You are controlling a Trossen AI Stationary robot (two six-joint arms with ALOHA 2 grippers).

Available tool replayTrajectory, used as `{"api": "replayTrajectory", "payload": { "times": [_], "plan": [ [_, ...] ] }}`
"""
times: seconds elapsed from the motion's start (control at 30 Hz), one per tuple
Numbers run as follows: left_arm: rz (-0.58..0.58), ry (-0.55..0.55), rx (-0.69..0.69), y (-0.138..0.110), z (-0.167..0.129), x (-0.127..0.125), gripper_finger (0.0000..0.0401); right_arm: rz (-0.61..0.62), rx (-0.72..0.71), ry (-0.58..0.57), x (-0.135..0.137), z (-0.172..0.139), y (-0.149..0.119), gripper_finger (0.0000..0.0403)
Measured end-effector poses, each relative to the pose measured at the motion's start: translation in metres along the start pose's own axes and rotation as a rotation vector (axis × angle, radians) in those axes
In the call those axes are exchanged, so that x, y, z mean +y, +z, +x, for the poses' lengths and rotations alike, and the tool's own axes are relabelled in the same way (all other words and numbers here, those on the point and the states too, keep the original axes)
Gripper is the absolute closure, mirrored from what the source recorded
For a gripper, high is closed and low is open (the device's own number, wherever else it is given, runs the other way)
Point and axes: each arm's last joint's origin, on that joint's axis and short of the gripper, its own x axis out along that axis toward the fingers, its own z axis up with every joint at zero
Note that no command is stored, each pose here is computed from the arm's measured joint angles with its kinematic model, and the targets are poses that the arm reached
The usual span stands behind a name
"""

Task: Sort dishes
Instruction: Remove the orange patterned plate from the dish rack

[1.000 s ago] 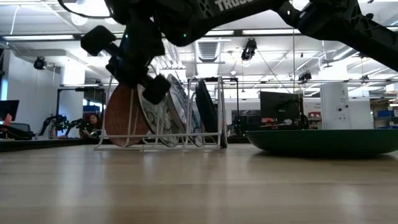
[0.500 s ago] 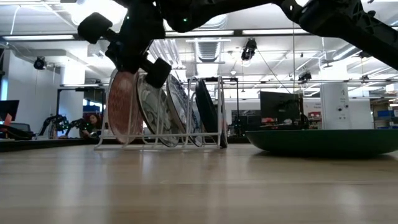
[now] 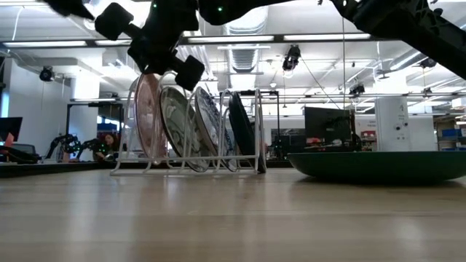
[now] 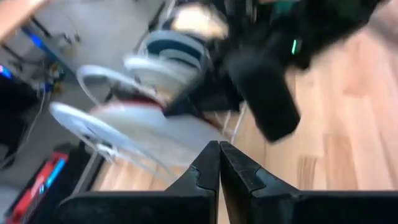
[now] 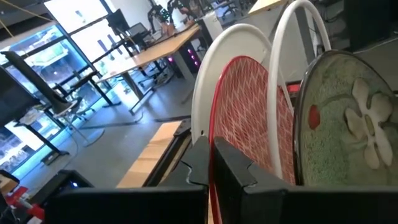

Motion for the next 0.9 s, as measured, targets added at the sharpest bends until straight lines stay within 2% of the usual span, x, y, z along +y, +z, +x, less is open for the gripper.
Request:
{"api": "replayTrajectory", "payload": {
  "times": [0.2,0.33,0.53,0.73,0.9],
  "plan": [
    [-0.123,0.126,0.030,-0.032,0.030,-0.013,0.0401,-0.004,0.005,-0.005,-0.001,0.000,-0.001,0.0403],
    [-0.182,0.135,0.022,-0.053,0.051,-0.025,0.0401,0.005,0.015,0.005,0.000,0.000,-0.001,0.0403],
    [-0.217,0.182,-0.040,-0.059,0.064,-0.031,0.0395,0.001,0.034,0.023,0.000,0.000,-0.002,0.0403],
    [-0.243,0.163,-0.014,-0.061,0.072,-0.038,0.0345,-0.012,0.028,0.023,0.000,0.001,-0.001,0.0403],
    [-0.268,0.205,-0.009,-0.069,0.088,-0.049,0.0291,-0.023,0.020,0.014,-0.001,0.002,0.001,0.0403]
  ]
}}
